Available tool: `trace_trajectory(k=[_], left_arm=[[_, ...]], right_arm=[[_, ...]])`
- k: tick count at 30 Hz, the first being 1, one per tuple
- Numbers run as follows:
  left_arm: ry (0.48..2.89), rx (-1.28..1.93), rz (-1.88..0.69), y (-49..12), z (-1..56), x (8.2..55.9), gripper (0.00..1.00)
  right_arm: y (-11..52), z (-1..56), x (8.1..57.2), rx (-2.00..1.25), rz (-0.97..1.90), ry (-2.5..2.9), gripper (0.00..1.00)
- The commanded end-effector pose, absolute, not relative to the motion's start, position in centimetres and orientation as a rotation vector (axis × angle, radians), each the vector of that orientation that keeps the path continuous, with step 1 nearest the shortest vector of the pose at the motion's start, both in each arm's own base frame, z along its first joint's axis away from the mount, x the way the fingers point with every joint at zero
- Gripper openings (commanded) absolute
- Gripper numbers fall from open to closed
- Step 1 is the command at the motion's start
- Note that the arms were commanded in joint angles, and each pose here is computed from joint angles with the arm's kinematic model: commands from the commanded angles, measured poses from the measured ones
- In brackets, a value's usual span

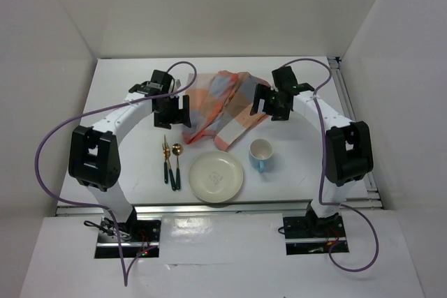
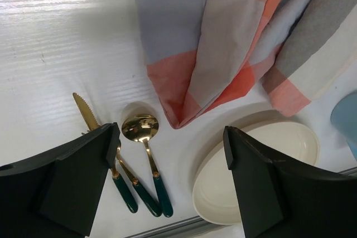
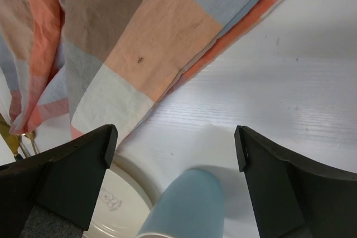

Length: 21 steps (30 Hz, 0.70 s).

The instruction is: Set the dinner table for one person

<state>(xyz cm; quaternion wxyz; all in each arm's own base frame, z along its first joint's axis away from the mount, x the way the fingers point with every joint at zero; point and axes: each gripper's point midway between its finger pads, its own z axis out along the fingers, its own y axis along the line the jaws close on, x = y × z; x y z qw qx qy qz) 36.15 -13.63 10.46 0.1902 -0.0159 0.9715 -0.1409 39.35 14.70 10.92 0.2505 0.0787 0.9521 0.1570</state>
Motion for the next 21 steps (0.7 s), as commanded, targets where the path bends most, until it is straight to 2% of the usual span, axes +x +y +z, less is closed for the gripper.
trace_trajectory(k=[1, 7, 15, 21], left_arm=[[2.670, -0.045, -0.446, -14.0, 12.5, 36.5, 0.94], [2.683, -0.069, -0.474, -14.2, 12.3, 36.0, 0.94], [2.711, -0.266, -0.463, -13.6, 11.8, 33.8, 0.85], [2.669, -0.371, -0.680, -15.8, 11.6, 32.1, 0.87]], right_arm=[[14.7, 12.8, 40.0, 0.226, 0.454, 2.516, 1.00], [15.2, 12.9, 39.8, 0.200, 0.490, 2.522, 1.00], [20.0, 13.8, 38.7, -0.140, 0.424, 2.468, 1.00], [24.6, 14.9, 37.9, -0.350, 0.399, 2.388, 1.00]])
